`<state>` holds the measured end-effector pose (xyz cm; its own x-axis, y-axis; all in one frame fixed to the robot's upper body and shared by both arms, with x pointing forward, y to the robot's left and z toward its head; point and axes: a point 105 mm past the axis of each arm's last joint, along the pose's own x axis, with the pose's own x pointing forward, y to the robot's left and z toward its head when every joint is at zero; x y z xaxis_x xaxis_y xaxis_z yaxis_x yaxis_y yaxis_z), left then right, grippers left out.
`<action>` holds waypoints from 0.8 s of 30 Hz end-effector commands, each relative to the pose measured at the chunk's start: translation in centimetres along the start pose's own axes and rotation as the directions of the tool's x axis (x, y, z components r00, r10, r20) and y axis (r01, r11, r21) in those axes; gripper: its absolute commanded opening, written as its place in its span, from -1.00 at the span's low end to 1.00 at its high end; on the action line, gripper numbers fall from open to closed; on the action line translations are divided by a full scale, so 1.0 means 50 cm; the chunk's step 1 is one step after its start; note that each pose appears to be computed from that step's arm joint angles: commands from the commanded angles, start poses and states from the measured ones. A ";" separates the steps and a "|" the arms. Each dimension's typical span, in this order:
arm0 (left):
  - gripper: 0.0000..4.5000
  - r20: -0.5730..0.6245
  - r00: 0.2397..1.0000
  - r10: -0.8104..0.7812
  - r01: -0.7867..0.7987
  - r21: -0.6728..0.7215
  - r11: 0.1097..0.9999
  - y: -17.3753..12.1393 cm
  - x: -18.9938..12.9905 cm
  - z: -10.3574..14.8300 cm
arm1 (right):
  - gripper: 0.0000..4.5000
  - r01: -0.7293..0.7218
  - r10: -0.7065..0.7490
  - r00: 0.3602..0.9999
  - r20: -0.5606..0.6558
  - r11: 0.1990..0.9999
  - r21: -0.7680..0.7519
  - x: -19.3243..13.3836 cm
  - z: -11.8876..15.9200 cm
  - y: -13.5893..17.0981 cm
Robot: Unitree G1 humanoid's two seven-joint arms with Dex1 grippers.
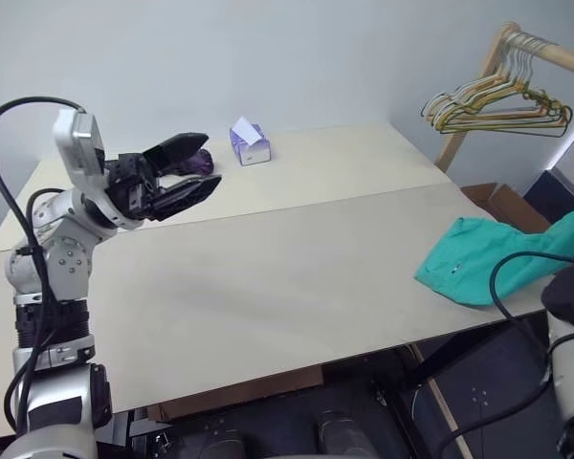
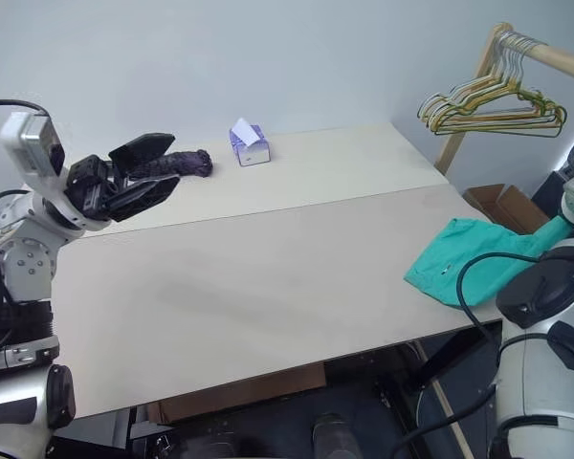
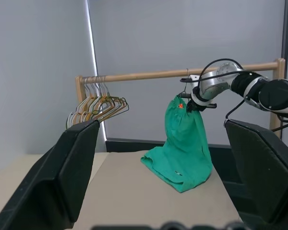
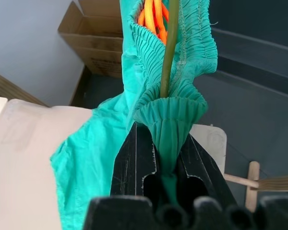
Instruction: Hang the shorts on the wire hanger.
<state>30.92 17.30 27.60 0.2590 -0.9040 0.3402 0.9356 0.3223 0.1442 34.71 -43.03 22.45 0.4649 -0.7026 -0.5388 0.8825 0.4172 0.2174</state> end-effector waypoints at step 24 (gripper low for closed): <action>1.00 0.034 0.999 0.018 -0.019 0.051 0.999 -0.001 -0.004 0.025 | 0.99 0.467 0.073 0.431 0.900 0.835 -0.292 -0.270 0.126 0.162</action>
<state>30.91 17.28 27.62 0.2609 -0.9004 0.3482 0.9341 0.3265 0.1444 35.71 -35.78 34.83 0.3063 -0.8582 0.4120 0.9303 0.1780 -0.3209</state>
